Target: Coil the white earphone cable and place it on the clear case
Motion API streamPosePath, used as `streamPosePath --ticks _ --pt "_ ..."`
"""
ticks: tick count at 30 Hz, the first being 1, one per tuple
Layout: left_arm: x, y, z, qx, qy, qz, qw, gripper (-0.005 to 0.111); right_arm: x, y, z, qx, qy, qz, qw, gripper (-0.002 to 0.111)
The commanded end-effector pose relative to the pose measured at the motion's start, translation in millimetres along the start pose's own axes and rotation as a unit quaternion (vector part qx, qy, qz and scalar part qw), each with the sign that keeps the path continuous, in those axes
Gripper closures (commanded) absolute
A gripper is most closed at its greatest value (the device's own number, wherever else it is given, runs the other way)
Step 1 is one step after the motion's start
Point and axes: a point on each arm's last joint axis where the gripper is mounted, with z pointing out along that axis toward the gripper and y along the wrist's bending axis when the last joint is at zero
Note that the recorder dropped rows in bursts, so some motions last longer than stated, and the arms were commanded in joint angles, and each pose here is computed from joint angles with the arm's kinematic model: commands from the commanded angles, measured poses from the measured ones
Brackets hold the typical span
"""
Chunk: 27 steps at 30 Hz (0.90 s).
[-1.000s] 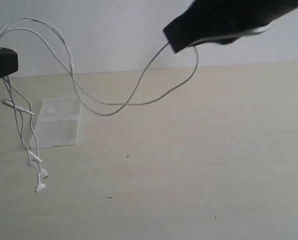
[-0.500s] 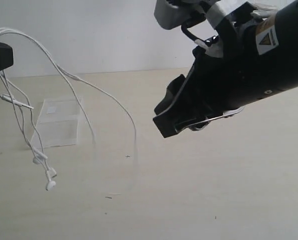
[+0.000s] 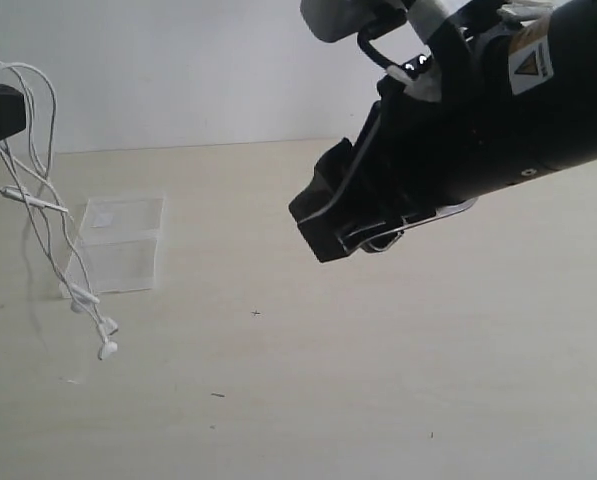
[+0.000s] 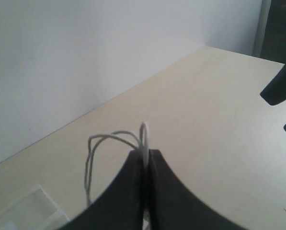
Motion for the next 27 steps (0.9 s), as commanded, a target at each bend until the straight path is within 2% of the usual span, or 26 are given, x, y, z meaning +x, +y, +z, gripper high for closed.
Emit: streamPosePath --ticks 1,6,10,17,22,27 --pt "-4 -1.7 -7 -0.006 -0.017 0.032 0.999 0.104 -4 5 0 -0.028 -0.044 -0.026 0.998 0.053" --pt "-10 -4.4 -18 -0.015 -0.039 0.051 0.998 0.104 -6 20 3 -0.106 -0.099 -0.073 0.987 0.053" --pt "-13 -7.1 -26 -0.019 -0.054 0.060 0.997 0.107 -5 26 4 -0.133 -0.128 -0.094 0.978 0.053" --pt "-13 -9.4 -28 -0.011 -0.056 0.062 0.996 0.107 -7 33 19 -0.180 -0.144 -0.090 0.969 0.053" --pt "-13 -9.4 -28 -0.011 -0.056 0.062 0.996 0.107 -7 38 42 -0.224 -0.134 -0.022 0.965 0.053" --pt "-15 -9.9 -31 -0.015 -0.063 0.064 0.996 0.107 -4 38 56 -0.223 -0.128 -0.052 0.965 0.053"
